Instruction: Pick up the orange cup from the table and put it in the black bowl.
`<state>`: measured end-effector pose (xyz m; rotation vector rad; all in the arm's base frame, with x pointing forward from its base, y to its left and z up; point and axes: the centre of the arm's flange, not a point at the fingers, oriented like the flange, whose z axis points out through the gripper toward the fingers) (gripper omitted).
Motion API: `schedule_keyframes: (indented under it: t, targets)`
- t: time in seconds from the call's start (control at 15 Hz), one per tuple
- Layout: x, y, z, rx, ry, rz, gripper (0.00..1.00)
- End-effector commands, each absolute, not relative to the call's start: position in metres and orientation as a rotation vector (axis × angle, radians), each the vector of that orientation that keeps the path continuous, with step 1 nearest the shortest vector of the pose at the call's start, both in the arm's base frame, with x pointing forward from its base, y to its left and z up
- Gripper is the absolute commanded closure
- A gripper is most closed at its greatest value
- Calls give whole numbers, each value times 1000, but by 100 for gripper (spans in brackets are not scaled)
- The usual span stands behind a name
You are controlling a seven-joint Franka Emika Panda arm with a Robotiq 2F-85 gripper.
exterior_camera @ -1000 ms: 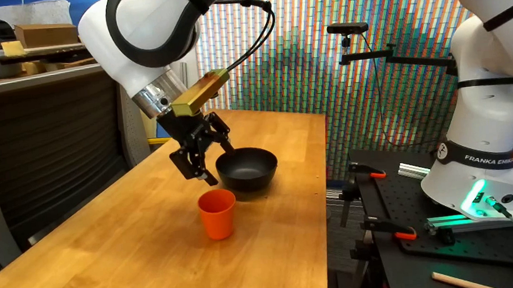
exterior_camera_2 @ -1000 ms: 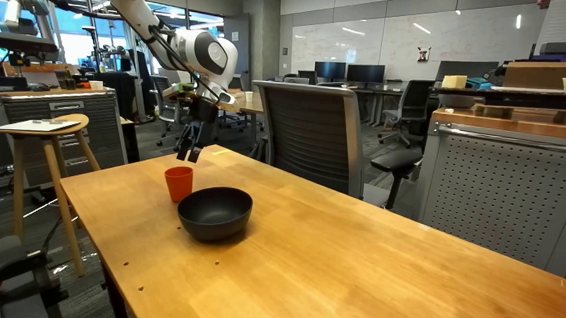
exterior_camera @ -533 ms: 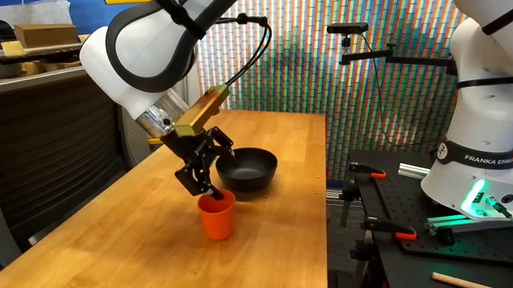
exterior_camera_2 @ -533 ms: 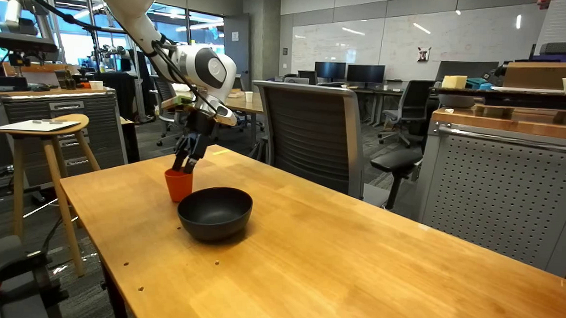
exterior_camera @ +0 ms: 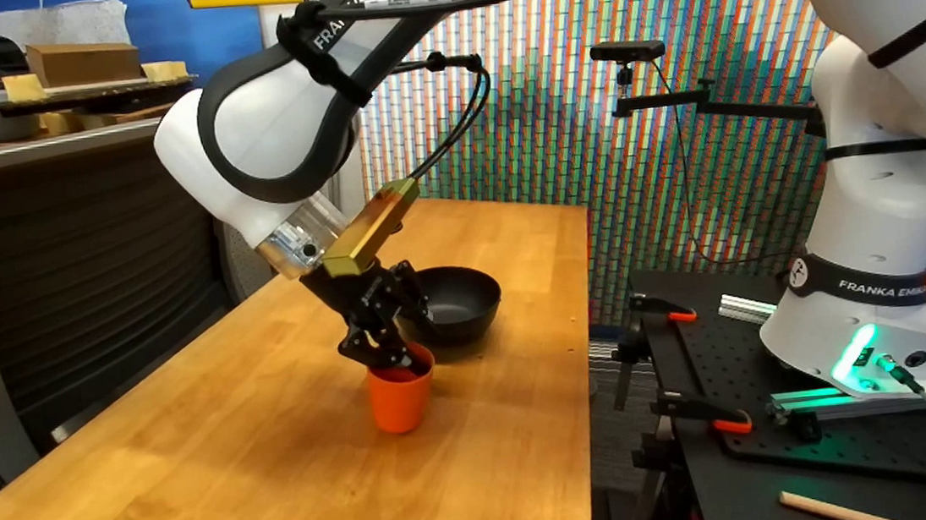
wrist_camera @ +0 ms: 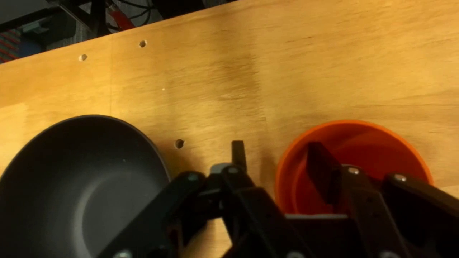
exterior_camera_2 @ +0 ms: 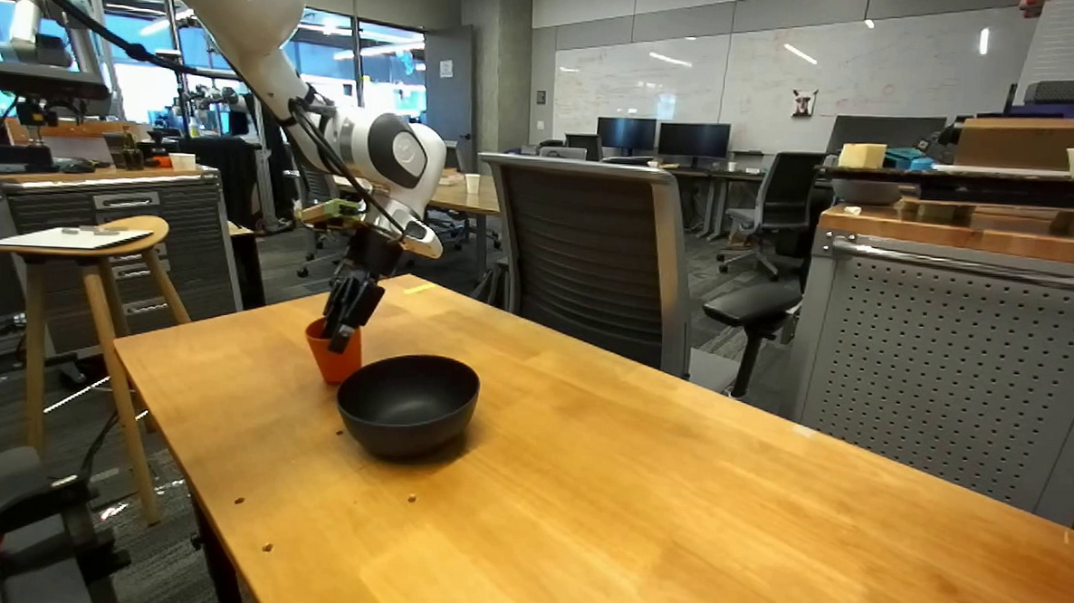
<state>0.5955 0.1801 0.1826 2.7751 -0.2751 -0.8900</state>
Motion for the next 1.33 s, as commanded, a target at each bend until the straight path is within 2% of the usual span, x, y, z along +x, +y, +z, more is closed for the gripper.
schedule_keyframes:
  t: [0.0,0.13,0.2,0.6,1.0,1.27]
  targets:
    - [606,183,188,2788,-307,-918,81]
    - [607,182,191,2797,-319,-919,96]
    - [608,180,192,2805,-325,-924,100]
    - [615,169,214,2838,-389,-906,98]
    - [617,106,327,2853,-660,-608,98]
    - [610,54,385,2847,-882,-551,98]
